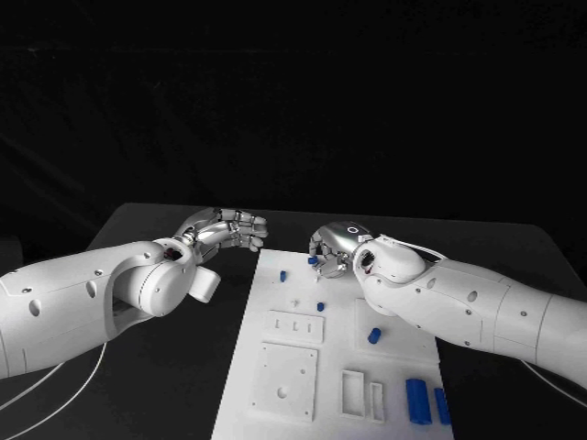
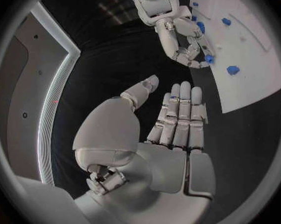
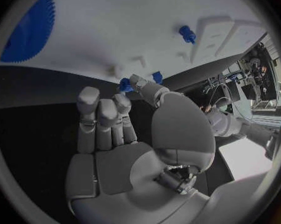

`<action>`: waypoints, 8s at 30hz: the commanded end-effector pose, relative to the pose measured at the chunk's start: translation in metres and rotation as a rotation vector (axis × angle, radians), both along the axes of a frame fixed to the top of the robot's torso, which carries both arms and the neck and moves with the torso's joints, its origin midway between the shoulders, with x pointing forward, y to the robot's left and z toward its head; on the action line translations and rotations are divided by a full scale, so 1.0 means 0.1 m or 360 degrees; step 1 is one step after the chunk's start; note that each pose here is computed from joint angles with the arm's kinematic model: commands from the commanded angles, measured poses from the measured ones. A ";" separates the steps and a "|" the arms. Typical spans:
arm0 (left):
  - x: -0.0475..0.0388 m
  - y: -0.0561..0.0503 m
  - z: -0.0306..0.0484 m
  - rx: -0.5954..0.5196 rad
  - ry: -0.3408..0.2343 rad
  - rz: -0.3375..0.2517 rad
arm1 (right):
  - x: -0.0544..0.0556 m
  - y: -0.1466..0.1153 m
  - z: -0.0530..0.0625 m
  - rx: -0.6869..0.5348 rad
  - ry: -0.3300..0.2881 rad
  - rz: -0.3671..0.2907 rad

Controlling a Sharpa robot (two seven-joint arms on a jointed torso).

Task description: Assemble the parts on the task board

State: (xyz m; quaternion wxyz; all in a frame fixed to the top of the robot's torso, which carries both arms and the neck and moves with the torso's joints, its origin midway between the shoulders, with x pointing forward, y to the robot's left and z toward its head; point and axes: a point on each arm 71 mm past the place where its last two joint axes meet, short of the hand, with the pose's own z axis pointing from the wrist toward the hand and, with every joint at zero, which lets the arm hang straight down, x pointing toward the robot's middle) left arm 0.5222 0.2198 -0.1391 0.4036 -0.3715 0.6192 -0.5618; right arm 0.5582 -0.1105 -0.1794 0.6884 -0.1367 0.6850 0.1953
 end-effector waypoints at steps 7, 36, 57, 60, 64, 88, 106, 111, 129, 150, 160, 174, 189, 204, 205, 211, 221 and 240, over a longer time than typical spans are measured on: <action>-0.005 -0.02 0.016 -0.0008 -0.0010 -0.0028 | 0.01 -0.04 -0.03 -0.0035 0.0016 -0.0025; 0.001 0.00 0.013 -0.0005 -0.0007 -0.0023 | -0.03 -0.15 -0.04 -0.0007 0.0012 -0.0043; 0.007 0.02 0.011 -0.0002 -0.0007 -0.0014 | -0.10 -0.02 -0.01 0.0157 0.0076 -0.0016; 0.003 0.02 0.012 -0.0003 -0.0006 -0.0018 | -0.10 0.02 -0.04 0.0092 0.0123 -0.0049; 0.002 0.01 0.012 -0.0003 -0.0005 -0.0020 | -0.09 0.04 -0.08 0.0002 0.0170 -0.0102; 0.000 0.00 0.019 -0.0002 -0.0003 -0.0027 | -0.06 0.19 -0.06 -0.0043 0.0103 -0.0141; 0.003 0.00 0.027 0.0000 -0.0004 -0.0033 | -0.04 0.25 -0.07 -0.0039 0.0083 -0.0093; 0.003 0.00 0.029 0.0001 -0.0005 -0.0032 | -0.05 0.28 -0.08 -0.0034 0.0093 -0.0078; 0.010 -0.01 0.037 0.0002 -0.0009 -0.0032 | -0.05 0.29 -0.10 -0.0033 0.0109 -0.0070; 0.011 0.01 0.046 0.0003 -0.0012 -0.0029 | -0.08 0.21 -0.03 0.0078 -0.0012 0.0005; 0.008 0.04 0.048 0.0004 -0.0015 -0.0018 | -0.15 0.07 0.13 0.0178 0.0008 0.0042; 0.000 0.07 0.050 0.0005 -0.0015 -0.0011 | -0.13 -0.28 0.11 0.0061 0.0063 -0.0001; -0.007 0.08 0.051 0.0005 -0.0014 -0.0010 | -0.08 -0.34 0.06 -0.0018 0.0107 -0.0060; -0.007 0.07 0.059 0.0005 -0.0015 -0.0014 | -0.03 -0.21 0.01 -0.0054 0.0109 -0.0096; -0.006 0.07 0.060 0.0005 -0.0015 -0.0015 | -0.02 -0.20 0.01 -0.0060 0.0111 -0.0097; -0.004 0.07 0.061 0.0006 -0.0015 -0.0013 | -0.02 -0.21 -0.01 -0.0080 0.0116 -0.0116; -0.004 0.07 0.063 0.0006 -0.0014 -0.0014 | -0.02 -0.17 -0.02 -0.0077 0.0113 -0.0105; 0.004 0.07 0.061 0.0011 -0.0013 -0.0016 | -0.05 -0.05 0.01 -0.0034 0.0075 -0.0063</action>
